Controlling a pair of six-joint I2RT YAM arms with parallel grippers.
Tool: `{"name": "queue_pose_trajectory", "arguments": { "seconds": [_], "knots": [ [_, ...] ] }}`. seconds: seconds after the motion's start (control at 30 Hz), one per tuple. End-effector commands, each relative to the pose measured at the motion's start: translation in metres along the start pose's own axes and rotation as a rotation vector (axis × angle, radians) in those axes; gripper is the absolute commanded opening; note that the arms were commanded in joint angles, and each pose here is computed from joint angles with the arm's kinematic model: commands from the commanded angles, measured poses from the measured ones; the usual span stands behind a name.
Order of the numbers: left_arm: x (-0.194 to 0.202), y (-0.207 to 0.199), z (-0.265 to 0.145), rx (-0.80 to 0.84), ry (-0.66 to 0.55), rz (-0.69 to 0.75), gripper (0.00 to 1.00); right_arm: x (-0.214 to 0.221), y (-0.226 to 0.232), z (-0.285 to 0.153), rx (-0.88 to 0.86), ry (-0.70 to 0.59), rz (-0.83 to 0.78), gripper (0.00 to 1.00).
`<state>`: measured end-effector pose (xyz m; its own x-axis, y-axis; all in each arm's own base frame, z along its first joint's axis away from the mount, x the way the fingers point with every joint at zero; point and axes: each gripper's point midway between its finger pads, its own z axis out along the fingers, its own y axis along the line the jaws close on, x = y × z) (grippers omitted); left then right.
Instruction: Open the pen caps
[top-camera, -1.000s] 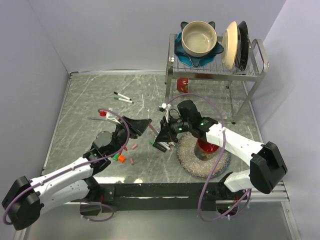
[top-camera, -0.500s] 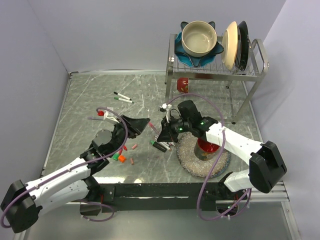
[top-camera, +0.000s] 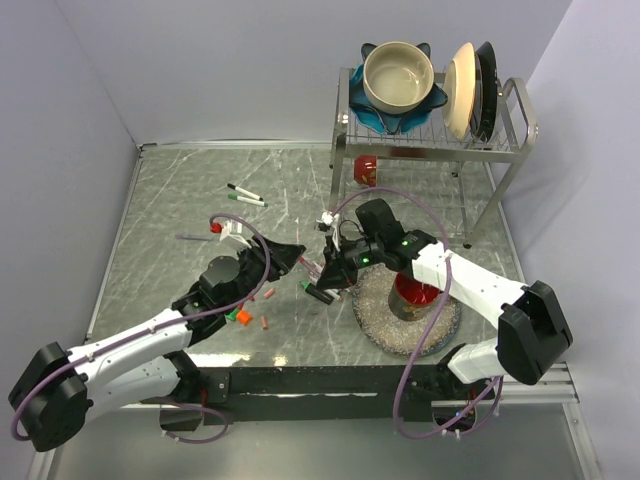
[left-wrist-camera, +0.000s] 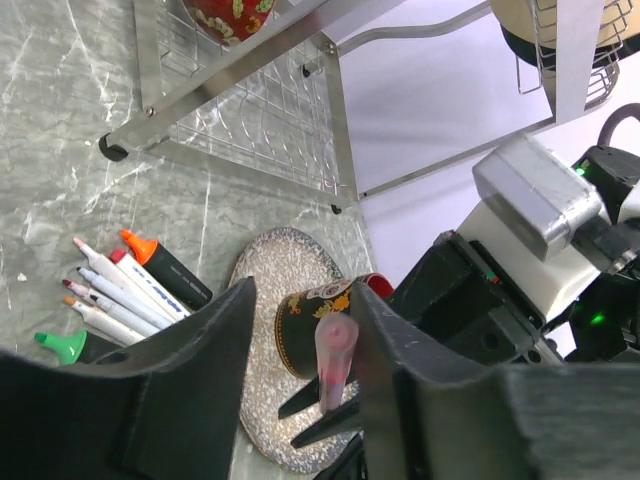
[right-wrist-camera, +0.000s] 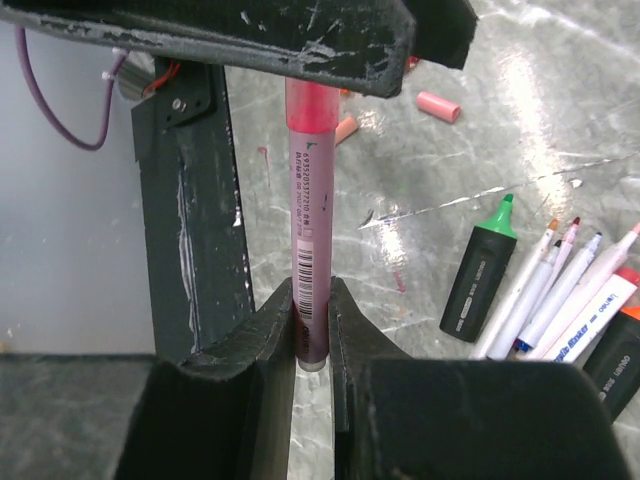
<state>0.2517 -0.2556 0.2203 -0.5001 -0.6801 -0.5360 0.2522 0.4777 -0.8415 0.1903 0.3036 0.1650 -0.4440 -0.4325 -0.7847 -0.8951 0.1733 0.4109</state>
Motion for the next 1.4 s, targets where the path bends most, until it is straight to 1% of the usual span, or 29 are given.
{"name": "queue_pose_trajectory", "arguments": {
  "seconds": [0.0,0.03,0.07,0.13,0.17,0.2,0.33,0.37,0.4,0.43,0.53,0.63,0.73,0.8,0.83,0.87,0.93,0.97,1.03,1.07,1.13,1.17,1.2,1.27,1.3,1.37],
  "knots": [
    [-0.008,-0.028,0.003,0.094,-0.009,-0.011,0.46,-0.021,0.007,-0.004,-0.043,-0.036,-0.074,0.00],
    [-0.007,-0.029,0.003,0.098,-0.004,-0.012,0.43,-0.021,0.006,-0.004,-0.037,-0.034,-0.070,0.00],
    [-0.006,-0.031,0.003,0.109,-0.001,-0.015,0.36,-0.021,0.004,-0.003,-0.030,-0.034,-0.068,0.00],
    [-0.005,-0.032,0.002,0.120,0.005,-0.017,0.24,-0.021,0.004,-0.003,-0.028,-0.035,-0.066,0.00],
    [-0.004,-0.033,0.002,0.124,0.008,-0.017,0.10,-0.022,0.003,-0.003,-0.025,-0.035,-0.065,0.01],
    [-0.004,-0.034,0.002,0.125,0.010,-0.020,0.01,-0.022,0.003,-0.004,-0.023,-0.037,-0.066,0.03],
    [-0.007,-0.033,0.001,0.113,0.002,-0.032,0.01,-0.022,0.004,-0.004,-0.027,-0.035,-0.071,0.14],
    [-0.008,-0.034,0.001,0.112,0.001,-0.040,0.01,-0.023,0.006,-0.005,-0.030,-0.038,-0.078,0.21],
    [-0.006,-0.034,0.002,0.111,0.011,-0.041,0.01,-0.023,0.007,-0.005,-0.035,-0.040,-0.081,0.24],
    [-0.004,-0.035,0.002,0.115,0.021,-0.045,0.01,-0.024,0.008,-0.006,-0.039,-0.044,-0.084,0.32],
    [0.007,-0.040,0.007,0.149,0.070,-0.049,0.01,-0.026,0.011,-0.007,-0.045,-0.056,-0.091,0.42],
    [0.015,-0.043,0.014,0.171,0.106,-0.047,0.01,-0.029,0.011,-0.008,-0.040,-0.066,-0.091,0.45],
    [0.019,-0.044,0.017,0.175,0.122,-0.048,0.01,-0.029,0.009,-0.008,-0.026,-0.070,-0.079,0.45],
    [0.019,-0.044,0.018,0.175,0.122,-0.048,0.01,-0.028,0.008,-0.007,-0.025,-0.069,-0.074,0.45],
    [0.018,-0.043,0.018,0.168,0.117,-0.046,0.01,-0.029,0.007,-0.007,-0.020,-0.071,-0.071,0.39],
    [0.016,-0.044,0.017,0.173,0.108,-0.044,0.01,-0.029,0.008,-0.006,-0.022,-0.070,-0.061,0.30],
    [0.004,-0.046,0.017,0.164,0.069,-0.039,0.01,-0.027,0.006,-0.004,-0.024,-0.048,-0.036,0.00],
    [-0.016,-0.028,0.017,0.082,0.017,-0.037,0.01,-0.025,0.006,-0.004,-0.029,-0.039,-0.031,0.00],
    [-0.052,-0.007,0.012,-0.027,-0.082,-0.047,0.01,-0.021,0.009,0.001,-0.037,-0.015,-0.022,0.00],
    [-0.099,0.010,0.000,-0.086,-0.226,-0.062,0.01,-0.019,0.008,0.002,-0.030,-0.011,-0.024,0.00],
    [-0.130,0.034,-0.017,-0.140,-0.303,-0.092,0.01,-0.017,0.010,0.005,-0.029,0.004,-0.024,0.00],
    [-0.161,0.049,-0.033,-0.173,-0.392,-0.103,0.01,-0.016,0.009,0.006,-0.026,0.011,-0.026,0.00],
    [-0.161,0.058,-0.037,-0.202,-0.369,-0.110,0.01,-0.014,0.008,0.008,-0.023,0.021,-0.018,0.00],
    [-0.176,0.065,-0.049,-0.250,-0.400,-0.096,0.01,-0.013,0.003,0.009,-0.001,0.027,-0.016,0.00],
    [-0.175,0.067,-0.051,-0.264,-0.395,-0.089,0.01,-0.014,0.001,0.009,0.012,0.028,-0.018,0.00],
    [-0.166,0.081,-0.057,-0.322,-0.369,-0.096,0.01,-0.013,-0.020,0.009,0.127,0.027,-0.008,0.00]
  ]
}}
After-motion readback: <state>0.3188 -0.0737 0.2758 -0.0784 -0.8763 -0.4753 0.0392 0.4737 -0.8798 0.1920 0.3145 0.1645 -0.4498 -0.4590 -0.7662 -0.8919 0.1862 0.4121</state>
